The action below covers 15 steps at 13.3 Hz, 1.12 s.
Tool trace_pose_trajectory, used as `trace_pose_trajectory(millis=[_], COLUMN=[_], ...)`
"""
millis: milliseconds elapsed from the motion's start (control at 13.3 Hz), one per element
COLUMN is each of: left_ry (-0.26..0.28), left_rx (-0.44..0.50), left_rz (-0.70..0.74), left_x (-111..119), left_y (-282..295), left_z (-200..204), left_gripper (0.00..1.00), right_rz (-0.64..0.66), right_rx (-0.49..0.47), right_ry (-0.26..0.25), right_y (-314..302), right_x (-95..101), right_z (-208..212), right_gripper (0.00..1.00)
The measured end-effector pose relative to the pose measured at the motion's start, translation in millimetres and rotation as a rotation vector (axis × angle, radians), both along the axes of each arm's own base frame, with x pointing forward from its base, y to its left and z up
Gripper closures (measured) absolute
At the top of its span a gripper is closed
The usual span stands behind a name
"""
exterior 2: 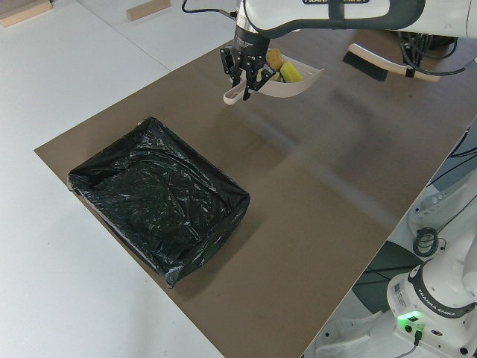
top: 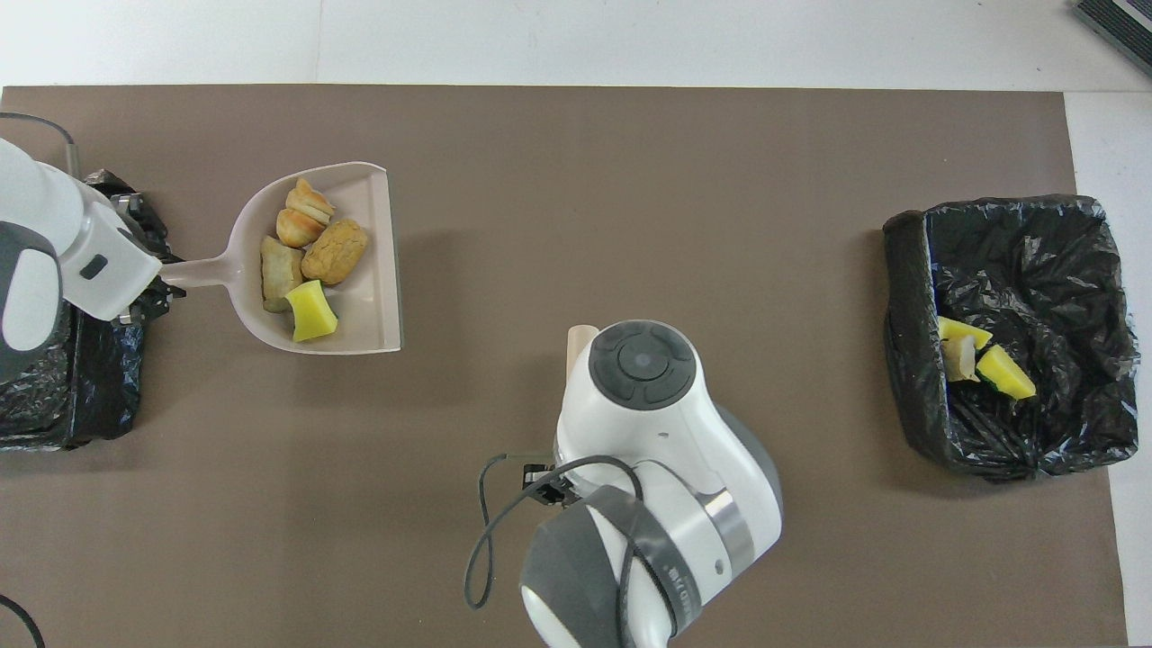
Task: Sweep and dump trash in bin
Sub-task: 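Carry the loaded dustpan with the left gripper to the nearby bin, then tip the dustpan over the bin with the left gripper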
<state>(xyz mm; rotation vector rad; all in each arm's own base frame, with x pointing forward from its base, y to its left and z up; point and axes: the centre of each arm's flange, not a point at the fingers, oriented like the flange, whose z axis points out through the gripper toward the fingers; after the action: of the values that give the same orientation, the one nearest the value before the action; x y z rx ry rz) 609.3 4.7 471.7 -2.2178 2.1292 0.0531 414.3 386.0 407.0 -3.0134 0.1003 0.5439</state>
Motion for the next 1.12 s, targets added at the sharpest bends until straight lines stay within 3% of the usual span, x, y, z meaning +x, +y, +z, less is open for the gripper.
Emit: trace_pose_trajectory(millis=[150, 300, 525, 750, 825, 974, 1124], left_ry=[0.007, 0.006, -0.006, -0.001, 0.000, -0.015, -0.023], left_rx=[-0.006, -0.008, 0.003, 0.091, 0.114, 0.146, 0.204], left_rz=[-0.029, -0.054, -0.069, -0.049, -0.054, -0.123, -0.189], left_x=[0.3, -1.5, -8.9, -15.0, -15.1, -13.0, -9.5], left_y=[50.6, 101.7, 180.0, 242.9, 260.1, 300.5, 337.3], left_z=[13.9, 27.1, 37.1, 45.9, 47.5, 44.8, 39.7], left_gripper=[0.67, 0.67, 0.67, 0.67, 0.67, 0.67, 0.67], right_rz=[0.023, 0.041, 0.028, 0.045, 0.051, 0.088, 0.099], right_rx=[-0.019, -0.042, -0.041, -0.036, -0.036, -0.050, -0.060], right_ry=[-0.015, -0.011, -0.023, -0.028, -0.032, -0.053, -0.070], right_y=[25.4, 25.3, 16.6, 16.1, 17.0, 20.7, 17.1], right_x=[-39.8, -64.4, -65.9, -66.2, -66.5, -67.5, -55.3], right_z=[-39.7, -72.9, -79.0, -77.7, -76.6, -67.5, -40.4], right_gripper=[0.73, 0.73, 0.73, 0.69, 0.62, 0.38, 0.15])
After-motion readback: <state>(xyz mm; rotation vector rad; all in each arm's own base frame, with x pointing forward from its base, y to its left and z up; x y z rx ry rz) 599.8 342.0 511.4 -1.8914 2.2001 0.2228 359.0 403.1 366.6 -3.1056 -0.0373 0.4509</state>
